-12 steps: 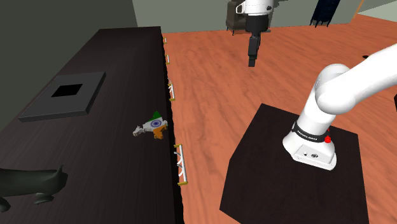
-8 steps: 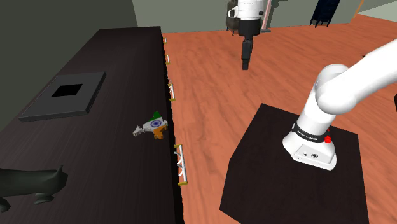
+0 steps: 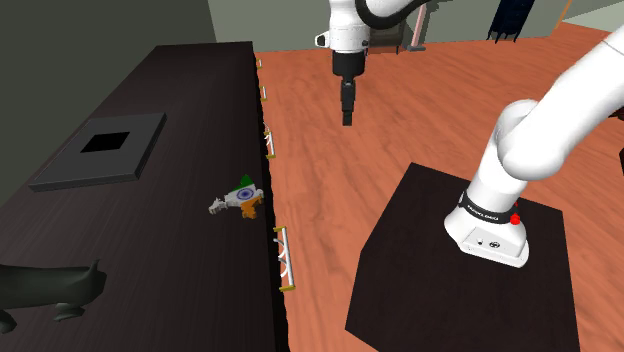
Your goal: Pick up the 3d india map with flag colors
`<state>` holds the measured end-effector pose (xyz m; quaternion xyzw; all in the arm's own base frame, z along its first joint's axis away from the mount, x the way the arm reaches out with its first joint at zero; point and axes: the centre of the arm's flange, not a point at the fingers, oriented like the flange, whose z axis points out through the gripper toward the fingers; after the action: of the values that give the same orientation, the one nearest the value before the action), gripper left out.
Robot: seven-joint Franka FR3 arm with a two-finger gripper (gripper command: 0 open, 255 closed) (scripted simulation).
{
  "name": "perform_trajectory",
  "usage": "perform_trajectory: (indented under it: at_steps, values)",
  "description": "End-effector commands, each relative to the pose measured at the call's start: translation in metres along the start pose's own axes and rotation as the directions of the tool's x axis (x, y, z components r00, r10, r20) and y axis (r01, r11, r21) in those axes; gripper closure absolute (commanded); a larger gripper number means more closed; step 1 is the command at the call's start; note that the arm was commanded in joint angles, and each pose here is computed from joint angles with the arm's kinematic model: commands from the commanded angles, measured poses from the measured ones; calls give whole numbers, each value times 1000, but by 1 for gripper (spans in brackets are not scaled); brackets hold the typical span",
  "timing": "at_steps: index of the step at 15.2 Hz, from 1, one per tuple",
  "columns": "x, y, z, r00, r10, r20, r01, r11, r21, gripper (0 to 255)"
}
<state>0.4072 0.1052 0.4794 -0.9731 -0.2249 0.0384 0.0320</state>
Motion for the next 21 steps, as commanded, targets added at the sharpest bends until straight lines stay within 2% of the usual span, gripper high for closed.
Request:
perform_trajectory:
  at_steps: [1, 6, 11, 16, 21]
  values:
    - [23, -4, 10, 999, -52, -7, 52, 999, -7, 0]
    - [81, -21, 34, 984, -177, -20, 176, 984, -26, 0]
    - [136, -45, 56, 954, -299, -31, 298, 953, -47, 0]
    - [188, -75, 79, 908, -417, -39, 414, 908, -69, 0]
    - [236, -111, 101, 848, -528, -44, 523, 847, -91, 0]
